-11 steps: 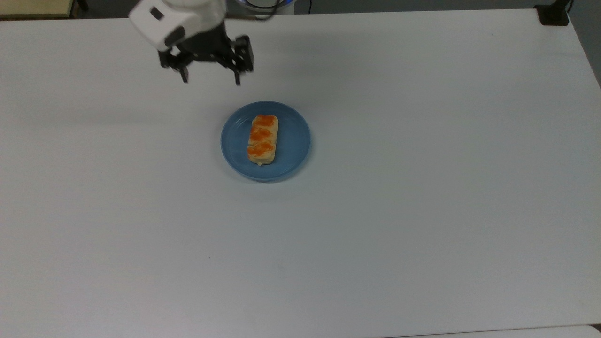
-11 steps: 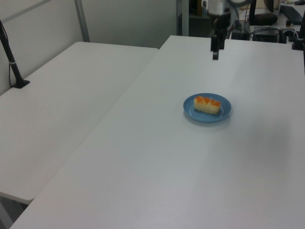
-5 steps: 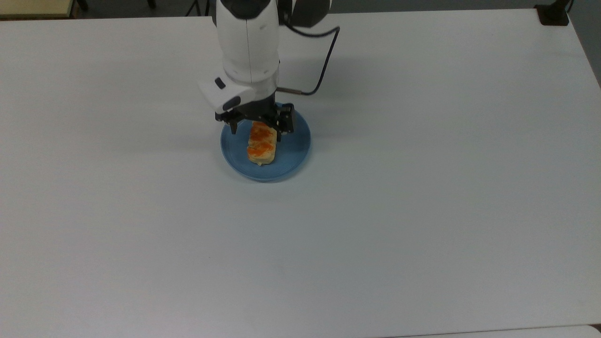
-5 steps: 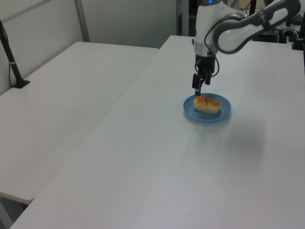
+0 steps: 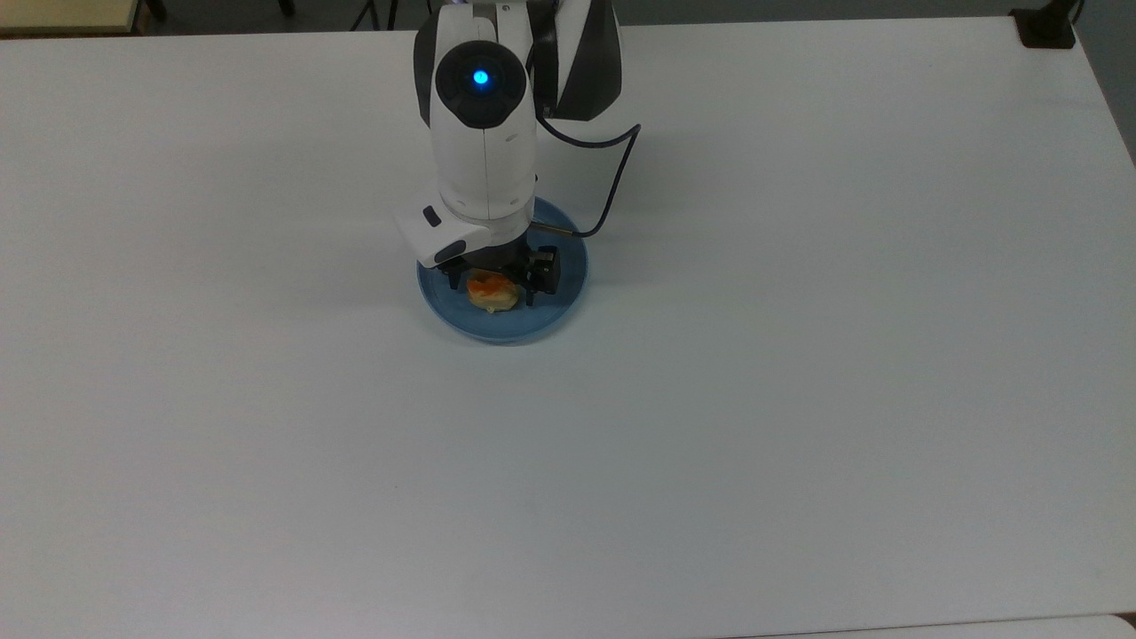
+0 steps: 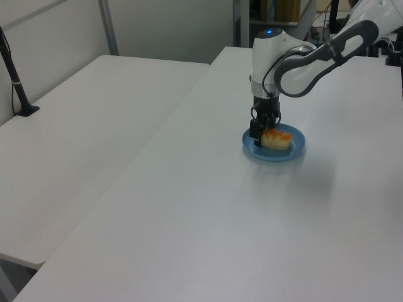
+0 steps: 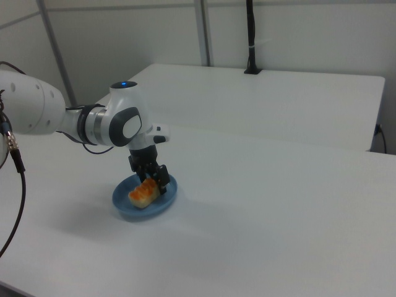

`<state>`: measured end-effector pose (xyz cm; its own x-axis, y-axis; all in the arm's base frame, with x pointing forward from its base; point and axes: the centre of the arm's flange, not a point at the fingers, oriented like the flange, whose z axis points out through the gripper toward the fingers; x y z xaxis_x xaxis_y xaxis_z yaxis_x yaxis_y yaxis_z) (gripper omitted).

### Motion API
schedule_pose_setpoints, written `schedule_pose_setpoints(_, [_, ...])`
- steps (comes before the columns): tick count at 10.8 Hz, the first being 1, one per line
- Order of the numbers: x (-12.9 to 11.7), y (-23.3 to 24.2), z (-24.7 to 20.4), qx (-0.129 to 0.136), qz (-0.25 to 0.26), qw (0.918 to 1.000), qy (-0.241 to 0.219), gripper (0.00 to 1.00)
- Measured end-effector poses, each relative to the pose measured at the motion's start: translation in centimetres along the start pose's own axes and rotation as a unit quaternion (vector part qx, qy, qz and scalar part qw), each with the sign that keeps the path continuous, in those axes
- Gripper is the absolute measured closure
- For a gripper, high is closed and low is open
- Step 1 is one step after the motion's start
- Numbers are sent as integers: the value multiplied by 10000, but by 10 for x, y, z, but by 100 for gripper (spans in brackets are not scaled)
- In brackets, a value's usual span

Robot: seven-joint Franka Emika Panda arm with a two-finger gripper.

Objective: Put the bread on the table
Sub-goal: 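Close the gripper on the bread roll, then lift the bread roll off the plate and carry it beside the plate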

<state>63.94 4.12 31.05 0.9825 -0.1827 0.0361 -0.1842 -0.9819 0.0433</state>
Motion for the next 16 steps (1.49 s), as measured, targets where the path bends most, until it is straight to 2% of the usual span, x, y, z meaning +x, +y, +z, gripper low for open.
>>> schedule_pose_setpoints(1, [-1, -3, 1, 2, 9, 10000, -12, 6])
schedule_pose_setpoints(2, [0, -5, 0, 9, 3, 10000, 6, 15])
schedule_pose_setpoints(5, [-1, -18, -24, 50, -81, 10000, 16, 62])
schedule_pose_setpoints(6, [-7, -39, -44, 98, -176, 9998, -25, 67])
schedule_pose_setpoints(8, [-24, -84, -77, 261, -269, 9993, 69, 69])
schedule_pose_setpoints(10, [-40, -126, -87, 370, -204, 9991, 92, 69])
schedule_pose_setpoints(13, [-70, -193, -64, 354, 1, 9993, -111, 69])
schedule_pose_setpoints(16, [-78, -222, -40, 294, -52, 9993, -237, 67])
